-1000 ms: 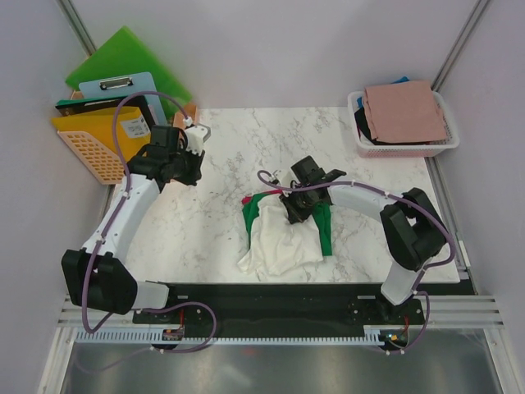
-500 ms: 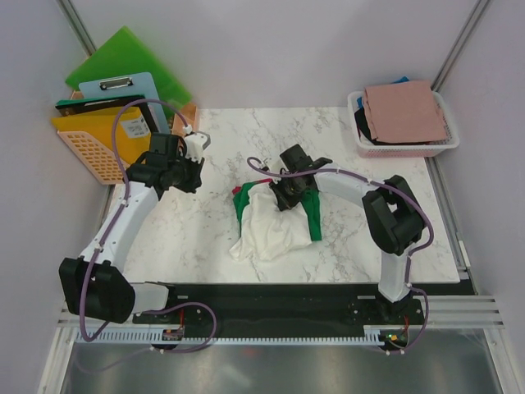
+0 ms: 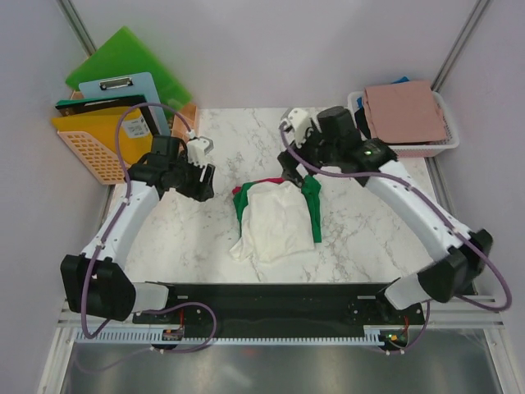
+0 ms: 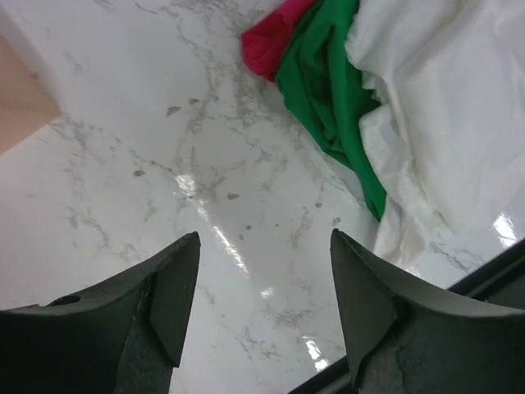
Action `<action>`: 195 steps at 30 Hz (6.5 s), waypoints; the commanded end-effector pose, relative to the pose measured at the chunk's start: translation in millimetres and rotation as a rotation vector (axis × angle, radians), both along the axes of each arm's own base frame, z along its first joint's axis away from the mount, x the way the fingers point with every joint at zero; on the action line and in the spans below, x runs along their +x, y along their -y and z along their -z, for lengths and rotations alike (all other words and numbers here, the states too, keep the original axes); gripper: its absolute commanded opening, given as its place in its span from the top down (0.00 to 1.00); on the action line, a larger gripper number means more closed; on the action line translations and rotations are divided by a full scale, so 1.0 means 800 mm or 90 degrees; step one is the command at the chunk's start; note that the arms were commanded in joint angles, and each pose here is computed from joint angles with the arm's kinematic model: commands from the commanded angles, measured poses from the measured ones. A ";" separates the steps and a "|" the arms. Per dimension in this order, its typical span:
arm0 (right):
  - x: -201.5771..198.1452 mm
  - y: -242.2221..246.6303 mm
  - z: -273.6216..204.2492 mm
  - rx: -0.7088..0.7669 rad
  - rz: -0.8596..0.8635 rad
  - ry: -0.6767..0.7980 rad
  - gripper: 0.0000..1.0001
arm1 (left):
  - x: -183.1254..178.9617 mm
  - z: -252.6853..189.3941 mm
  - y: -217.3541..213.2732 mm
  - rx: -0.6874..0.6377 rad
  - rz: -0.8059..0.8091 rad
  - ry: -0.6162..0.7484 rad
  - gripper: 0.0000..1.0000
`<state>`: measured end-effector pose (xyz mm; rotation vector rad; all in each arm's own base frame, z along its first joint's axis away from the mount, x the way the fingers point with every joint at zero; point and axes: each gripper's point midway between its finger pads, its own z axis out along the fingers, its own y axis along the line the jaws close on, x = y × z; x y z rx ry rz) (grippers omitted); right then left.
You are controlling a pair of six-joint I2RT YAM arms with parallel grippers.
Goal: Fold and stack the t-shirts
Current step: Neatly place the folded tshirt to the corner
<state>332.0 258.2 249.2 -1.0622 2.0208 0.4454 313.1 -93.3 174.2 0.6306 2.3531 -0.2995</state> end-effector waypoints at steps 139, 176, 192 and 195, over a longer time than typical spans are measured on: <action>-0.105 0.085 0.245 0.293 -0.215 -0.711 0.33 | -0.021 0.145 0.159 -0.328 0.204 -0.518 0.98; -0.079 0.088 0.237 0.231 -0.170 -0.630 1.00 | -0.029 0.131 0.151 -0.302 0.227 -0.478 0.98; -0.058 0.079 0.191 0.210 -0.167 -0.572 1.00 | -0.008 0.068 0.157 -0.306 0.246 -0.407 0.98; -0.055 0.078 0.193 0.205 -0.167 -0.572 1.00 | -0.004 0.067 0.157 -0.305 0.244 -0.405 0.98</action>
